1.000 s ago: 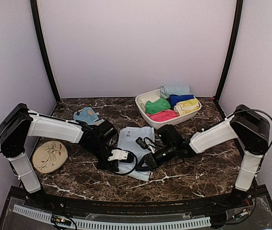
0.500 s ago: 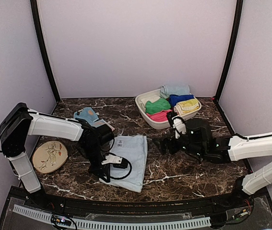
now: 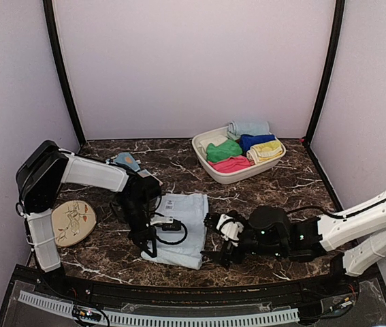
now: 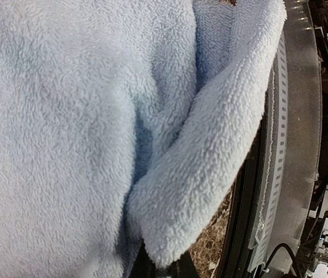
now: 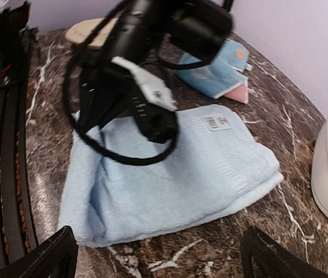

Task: Roll the towels
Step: Roll the towel at the center of the board.

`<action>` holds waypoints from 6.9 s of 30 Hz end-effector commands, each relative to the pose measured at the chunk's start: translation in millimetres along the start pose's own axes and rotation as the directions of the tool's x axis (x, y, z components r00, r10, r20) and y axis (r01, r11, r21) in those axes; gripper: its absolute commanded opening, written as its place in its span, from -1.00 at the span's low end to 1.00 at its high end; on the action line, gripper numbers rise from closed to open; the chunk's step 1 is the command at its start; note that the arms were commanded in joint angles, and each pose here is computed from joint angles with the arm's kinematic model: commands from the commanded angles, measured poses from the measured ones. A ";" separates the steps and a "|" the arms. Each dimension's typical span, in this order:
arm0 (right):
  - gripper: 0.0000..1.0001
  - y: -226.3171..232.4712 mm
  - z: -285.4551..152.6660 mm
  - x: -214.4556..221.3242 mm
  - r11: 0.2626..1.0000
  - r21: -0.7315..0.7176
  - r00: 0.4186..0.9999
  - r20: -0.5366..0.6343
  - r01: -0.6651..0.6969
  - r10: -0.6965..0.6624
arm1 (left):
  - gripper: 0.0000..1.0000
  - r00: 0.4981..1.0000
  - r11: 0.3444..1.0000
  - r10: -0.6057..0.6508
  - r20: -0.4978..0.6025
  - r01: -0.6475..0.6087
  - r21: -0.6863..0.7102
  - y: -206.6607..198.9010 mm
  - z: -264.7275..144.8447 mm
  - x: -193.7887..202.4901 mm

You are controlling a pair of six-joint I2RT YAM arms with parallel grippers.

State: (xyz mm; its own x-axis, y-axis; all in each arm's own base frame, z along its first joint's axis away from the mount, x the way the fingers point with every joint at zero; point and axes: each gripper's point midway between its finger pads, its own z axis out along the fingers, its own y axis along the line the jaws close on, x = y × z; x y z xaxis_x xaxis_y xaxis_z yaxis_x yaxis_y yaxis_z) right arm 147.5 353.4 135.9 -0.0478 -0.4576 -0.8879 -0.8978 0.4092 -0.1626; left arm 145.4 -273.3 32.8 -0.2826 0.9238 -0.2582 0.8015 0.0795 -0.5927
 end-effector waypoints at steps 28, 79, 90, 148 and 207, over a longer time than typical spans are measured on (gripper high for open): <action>-0.25 76.9 109.0 70.6 0.890 -0.152 0.844 -0.282 0.430 -0.456 | -0.77 0.999 0.993 -0.045 -0.028 0.048 0.104 0.5 -3.4 4.5; 1.00 17.9 101.8 49.9 0.596 -0.305 0.662 -0.463 -0.743 0.589 | -0.99 0.969 0.894 0.240 -0.059 -0.244 -0.375 27.0 5.3 -9.9; 1.00 -94.7 30.9 6.6 0.881 0.210 0.899 -0.021 -0.424 0.437 | -1.00 0.995 0.996 0.074 0.067 -0.070 -0.052 -14.3 -13.1 -6.1; -1.00 81.1 120.0 72.1 0.907 -0.419 0.936 -0.336 -0.046 -0.108 | 0.19 0.947 0.915 0.254 0.196 -0.170 -0.366 5.9 -56.4 29.0; 1.00 -84.1 0.6 -57.2 0.932 0.075 0.901 0.296 -0.354 0.318 | -0.72 0.991 0.998 -0.045 0.124 0.049 -0.025 13.4 -24.0 23.9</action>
State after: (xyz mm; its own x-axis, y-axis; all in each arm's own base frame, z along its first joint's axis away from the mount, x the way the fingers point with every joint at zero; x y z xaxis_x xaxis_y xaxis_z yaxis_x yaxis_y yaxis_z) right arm 249.1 335.0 201.2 -0.3290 0.0114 -0.9443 -0.6663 0.7058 0.2406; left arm 186.4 -254.9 41.2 -0.3402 0.8361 -0.4303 0.8710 0.1078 -0.4792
